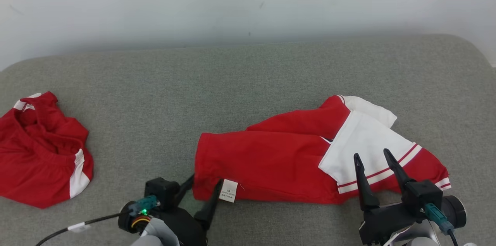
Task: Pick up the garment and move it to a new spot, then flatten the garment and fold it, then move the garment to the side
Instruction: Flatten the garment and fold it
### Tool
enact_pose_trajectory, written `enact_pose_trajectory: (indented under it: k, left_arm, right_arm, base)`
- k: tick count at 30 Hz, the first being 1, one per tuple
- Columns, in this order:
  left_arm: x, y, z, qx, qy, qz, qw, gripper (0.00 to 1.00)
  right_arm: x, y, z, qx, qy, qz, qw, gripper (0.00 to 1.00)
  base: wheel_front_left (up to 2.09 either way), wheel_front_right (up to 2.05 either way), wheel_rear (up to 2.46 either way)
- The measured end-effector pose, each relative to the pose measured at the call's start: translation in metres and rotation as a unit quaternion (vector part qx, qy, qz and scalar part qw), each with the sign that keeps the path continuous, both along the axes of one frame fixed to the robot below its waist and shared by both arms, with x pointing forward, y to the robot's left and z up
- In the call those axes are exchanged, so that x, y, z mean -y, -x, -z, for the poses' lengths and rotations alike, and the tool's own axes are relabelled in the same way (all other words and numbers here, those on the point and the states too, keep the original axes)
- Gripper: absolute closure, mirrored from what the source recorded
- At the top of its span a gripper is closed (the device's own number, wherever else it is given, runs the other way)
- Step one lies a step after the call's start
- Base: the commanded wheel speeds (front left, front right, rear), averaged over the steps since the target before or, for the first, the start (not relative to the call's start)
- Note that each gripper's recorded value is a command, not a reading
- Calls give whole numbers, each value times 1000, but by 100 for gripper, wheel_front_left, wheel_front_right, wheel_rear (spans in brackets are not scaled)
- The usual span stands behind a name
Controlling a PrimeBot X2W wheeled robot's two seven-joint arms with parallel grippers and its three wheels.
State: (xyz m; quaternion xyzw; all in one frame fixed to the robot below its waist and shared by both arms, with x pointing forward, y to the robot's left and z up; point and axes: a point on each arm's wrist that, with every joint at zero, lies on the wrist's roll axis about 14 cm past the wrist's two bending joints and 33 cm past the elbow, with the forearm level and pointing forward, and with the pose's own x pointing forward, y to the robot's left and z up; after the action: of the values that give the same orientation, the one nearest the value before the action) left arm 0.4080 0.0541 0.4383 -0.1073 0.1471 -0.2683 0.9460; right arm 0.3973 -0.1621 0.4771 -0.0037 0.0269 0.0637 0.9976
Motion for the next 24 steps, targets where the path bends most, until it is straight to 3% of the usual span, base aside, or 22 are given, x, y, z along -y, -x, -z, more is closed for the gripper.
enact_pose_trajectory:
  k: [12, 18, 19, 20, 21, 22, 24]
  left_arm:
    - [16, 12, -4, 16, -1, 28, 999, 0]
    - [8, -6, -4, 22, -22, 15, 999, 0]
    - [9, -10, -6, 25, -24, 15, 999, 19]
    - [9, -13, -8, 26, -25, 15, 999, 72]
    - [10, -16, -8, 27, -26, 15, 999, 95]
    - [11, -18, -9, 28, -27, 16, 999, 100]
    - [12, -20, -9, 24, -28, 16, 999, 100]
  right_arm:
    - [-8, -2, -3, 5, -8, -9, 1000, 0]
    - [-8, -2, 0, 1, -9, -10, 1000, 0]
    - [-8, -2, 1, 0, -9, -10, 1000, 0]
    - [-7, -2, 1, 0, -8, -9, 1000, 0]
    - [-6, -1, 2, -1, -8, -7, 1000, 0]
    - [-4, -1, 2, -2, -8, -5, 1000, 0]
    - [-1, 0, 3, -3, -8, -1, 1000, 0]
  base:
    - [0, 0, 0]
    - [0, 0, 0]
    - [0, 0, 0]
    - [0, 0, 0]
    - [0, 0, 0]
    - [0, 0, 0]
    - [0, 0, 0]
